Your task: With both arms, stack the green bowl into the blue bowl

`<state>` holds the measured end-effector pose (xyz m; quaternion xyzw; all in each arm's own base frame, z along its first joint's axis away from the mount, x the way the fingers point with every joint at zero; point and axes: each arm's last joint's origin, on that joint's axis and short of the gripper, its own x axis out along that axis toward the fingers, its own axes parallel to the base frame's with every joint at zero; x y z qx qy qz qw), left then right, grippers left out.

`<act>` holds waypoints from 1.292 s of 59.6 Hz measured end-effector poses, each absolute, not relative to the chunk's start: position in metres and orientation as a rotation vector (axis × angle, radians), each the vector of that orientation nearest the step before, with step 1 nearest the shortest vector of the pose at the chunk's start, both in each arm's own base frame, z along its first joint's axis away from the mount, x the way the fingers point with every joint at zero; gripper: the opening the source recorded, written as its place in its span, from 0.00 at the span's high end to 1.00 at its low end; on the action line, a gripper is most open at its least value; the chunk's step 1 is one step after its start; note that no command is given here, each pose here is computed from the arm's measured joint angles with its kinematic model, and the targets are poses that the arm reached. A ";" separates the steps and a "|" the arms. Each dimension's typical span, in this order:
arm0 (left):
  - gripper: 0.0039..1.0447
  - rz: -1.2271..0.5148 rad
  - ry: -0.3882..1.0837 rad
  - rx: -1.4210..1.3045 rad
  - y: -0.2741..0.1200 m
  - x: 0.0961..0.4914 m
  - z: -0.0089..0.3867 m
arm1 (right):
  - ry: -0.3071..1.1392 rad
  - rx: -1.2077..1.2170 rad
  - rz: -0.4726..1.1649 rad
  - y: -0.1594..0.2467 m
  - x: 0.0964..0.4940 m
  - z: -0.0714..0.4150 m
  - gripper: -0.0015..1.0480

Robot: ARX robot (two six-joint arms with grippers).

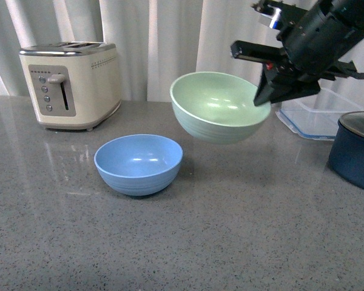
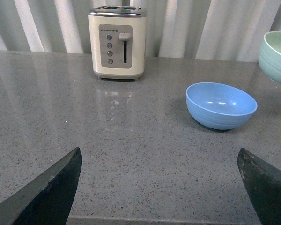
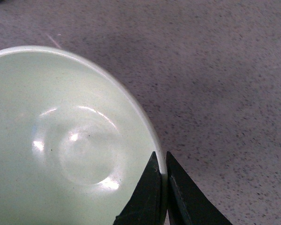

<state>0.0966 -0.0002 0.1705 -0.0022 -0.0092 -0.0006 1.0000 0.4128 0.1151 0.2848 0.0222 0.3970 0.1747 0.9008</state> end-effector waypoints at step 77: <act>0.06 -0.001 -0.018 -0.004 0.000 0.097 0.171 | 0.886 -0.009 0.634 0.219 0.440 0.235 0.99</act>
